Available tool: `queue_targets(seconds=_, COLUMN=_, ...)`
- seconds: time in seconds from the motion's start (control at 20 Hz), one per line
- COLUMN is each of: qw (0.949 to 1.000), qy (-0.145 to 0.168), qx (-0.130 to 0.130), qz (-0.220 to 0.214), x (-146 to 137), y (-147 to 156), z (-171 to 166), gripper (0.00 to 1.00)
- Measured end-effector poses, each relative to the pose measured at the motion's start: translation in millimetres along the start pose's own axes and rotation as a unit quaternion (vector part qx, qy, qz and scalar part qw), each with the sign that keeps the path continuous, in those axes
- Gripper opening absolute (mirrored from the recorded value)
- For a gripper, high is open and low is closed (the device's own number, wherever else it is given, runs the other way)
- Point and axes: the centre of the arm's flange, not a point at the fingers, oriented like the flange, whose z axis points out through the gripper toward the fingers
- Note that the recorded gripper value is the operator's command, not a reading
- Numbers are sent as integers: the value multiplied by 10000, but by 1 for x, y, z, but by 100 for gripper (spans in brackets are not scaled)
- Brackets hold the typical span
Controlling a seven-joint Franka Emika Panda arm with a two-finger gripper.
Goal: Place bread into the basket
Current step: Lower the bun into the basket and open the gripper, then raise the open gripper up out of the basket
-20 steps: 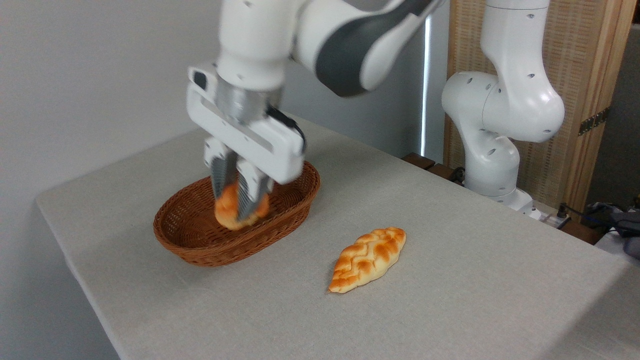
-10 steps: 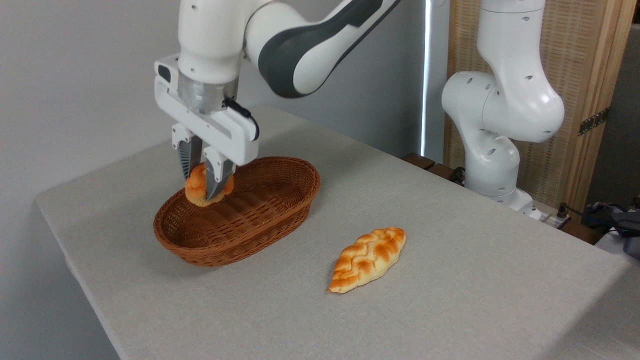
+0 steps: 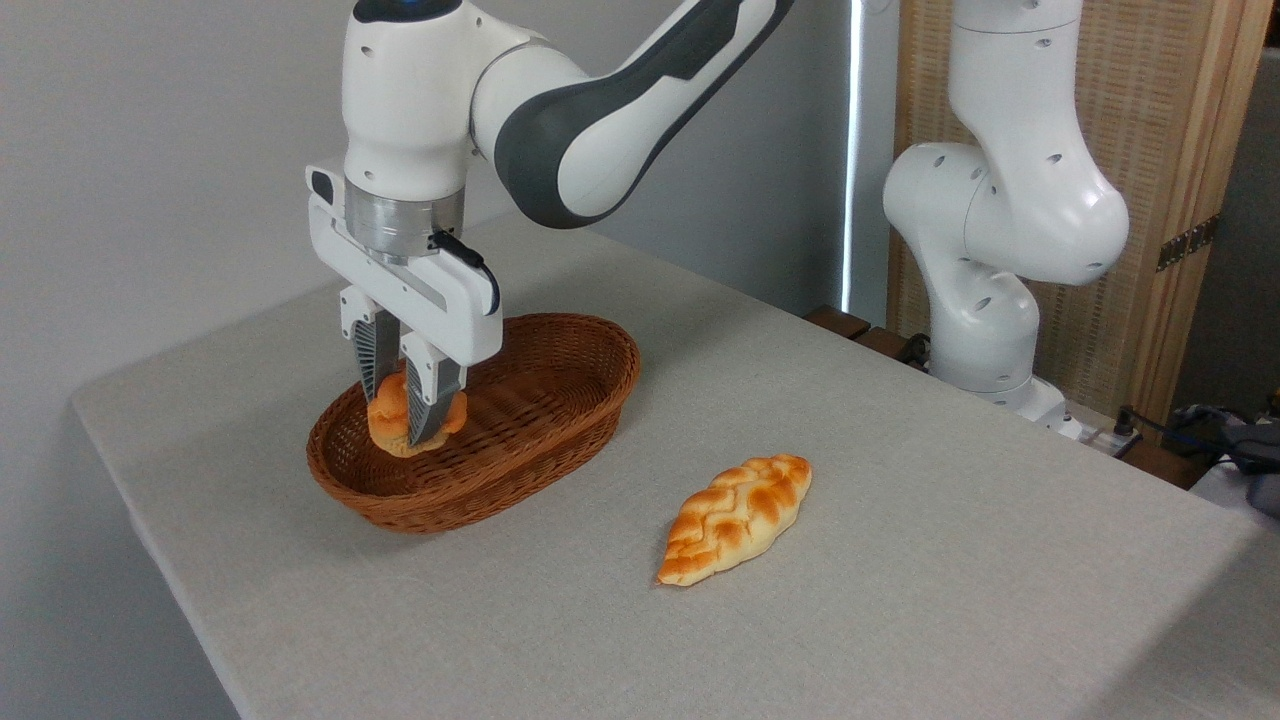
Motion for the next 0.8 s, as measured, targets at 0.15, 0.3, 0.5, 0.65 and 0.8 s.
queue_targets(seconds=0.15, qw=10000, qy=-12, qx=1, qz=7, x=0, y=0, z=1, gripper=100)
queue_targets(seconds=0.3, qw=10000, qy=-15, qx=-1, qz=8, x=0, y=0, z=2, gripper=100)
queue_targets(seconds=0.5, qw=10000, qy=-15, qx=-2, qz=11, x=0, y=0, z=2, gripper=100)
queue_targets(seconds=0.65, qw=10000, qy=25, qx=11, qz=24, x=3, y=1, z=-2, gripper=100)
queue_targets(seconds=0.8, qw=9998, qy=194, qx=100, qz=30, x=7, y=0, z=-22, gripper=100)
